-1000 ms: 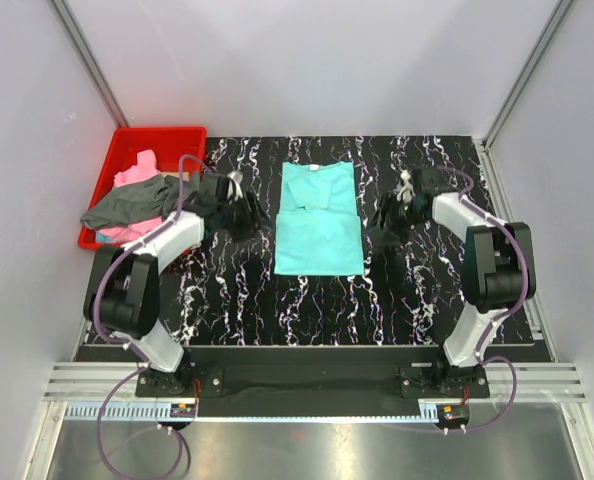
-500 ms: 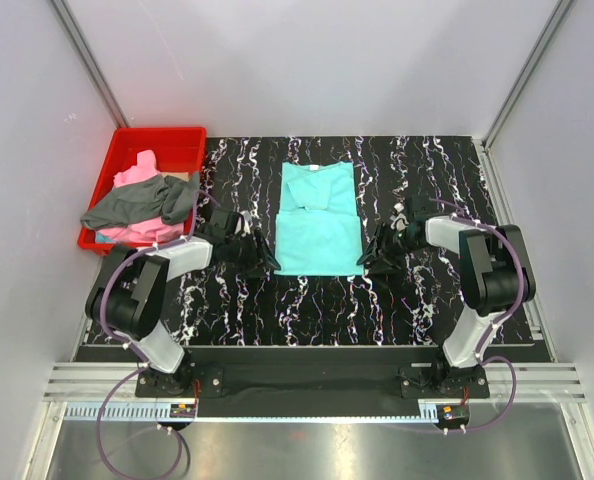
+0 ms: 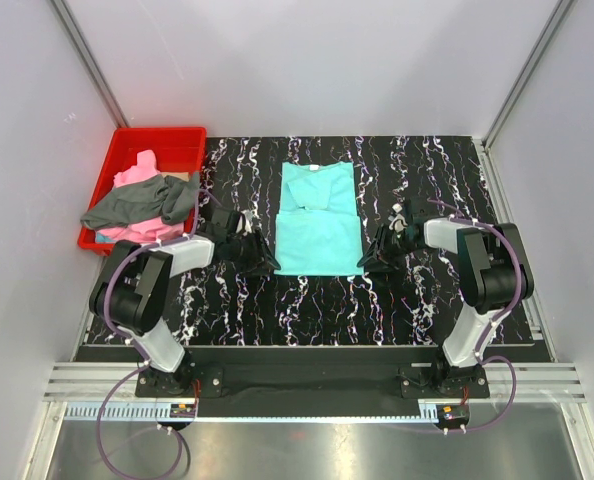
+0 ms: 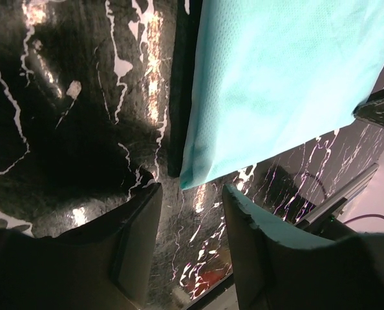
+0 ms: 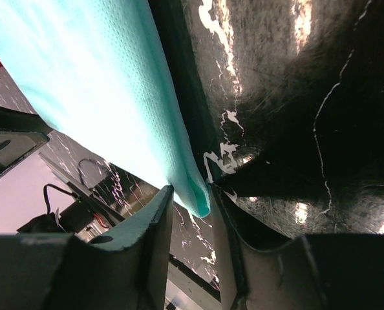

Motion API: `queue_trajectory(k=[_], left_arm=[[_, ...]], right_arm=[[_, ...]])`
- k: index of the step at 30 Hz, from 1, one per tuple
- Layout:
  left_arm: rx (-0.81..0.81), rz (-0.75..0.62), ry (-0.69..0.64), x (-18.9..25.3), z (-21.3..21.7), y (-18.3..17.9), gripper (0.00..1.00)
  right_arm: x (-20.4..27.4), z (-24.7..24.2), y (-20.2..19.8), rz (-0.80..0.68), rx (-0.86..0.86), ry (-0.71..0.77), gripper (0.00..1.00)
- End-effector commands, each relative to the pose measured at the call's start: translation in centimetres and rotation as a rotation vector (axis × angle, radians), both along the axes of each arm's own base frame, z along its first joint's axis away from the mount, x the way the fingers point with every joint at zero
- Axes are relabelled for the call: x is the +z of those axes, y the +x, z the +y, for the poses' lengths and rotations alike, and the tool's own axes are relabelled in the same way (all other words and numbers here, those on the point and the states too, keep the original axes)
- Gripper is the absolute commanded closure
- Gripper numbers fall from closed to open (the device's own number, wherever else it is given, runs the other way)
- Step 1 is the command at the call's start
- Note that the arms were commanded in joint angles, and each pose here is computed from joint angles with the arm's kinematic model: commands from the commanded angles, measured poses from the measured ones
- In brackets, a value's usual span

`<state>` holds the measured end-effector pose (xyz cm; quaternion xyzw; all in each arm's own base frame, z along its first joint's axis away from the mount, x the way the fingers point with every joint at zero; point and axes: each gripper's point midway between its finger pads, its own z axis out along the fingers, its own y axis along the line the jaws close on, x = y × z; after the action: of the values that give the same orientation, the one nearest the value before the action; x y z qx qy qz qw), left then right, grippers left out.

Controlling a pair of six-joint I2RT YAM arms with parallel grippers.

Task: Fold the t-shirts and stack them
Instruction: Fold the tshirt

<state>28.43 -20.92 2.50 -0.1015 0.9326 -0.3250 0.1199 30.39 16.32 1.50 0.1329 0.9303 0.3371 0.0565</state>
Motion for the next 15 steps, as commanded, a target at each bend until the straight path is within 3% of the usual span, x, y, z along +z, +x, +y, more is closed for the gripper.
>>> queue_trajectory(k=[1, 15], left_arm=[[0.010, 0.029, 0.077, -2.7, 1.1, -0.1, 0.51], [0.013, 0.049, 0.078, -3.2, 1.0, -0.2, 0.58]], right_arm=[[-2.6, -1.1, -1.8, 0.031, 0.016, -0.096, 0.62], [-3.3, -1.8, -3.1, 0.047, 0.009, -0.126, 0.61]])
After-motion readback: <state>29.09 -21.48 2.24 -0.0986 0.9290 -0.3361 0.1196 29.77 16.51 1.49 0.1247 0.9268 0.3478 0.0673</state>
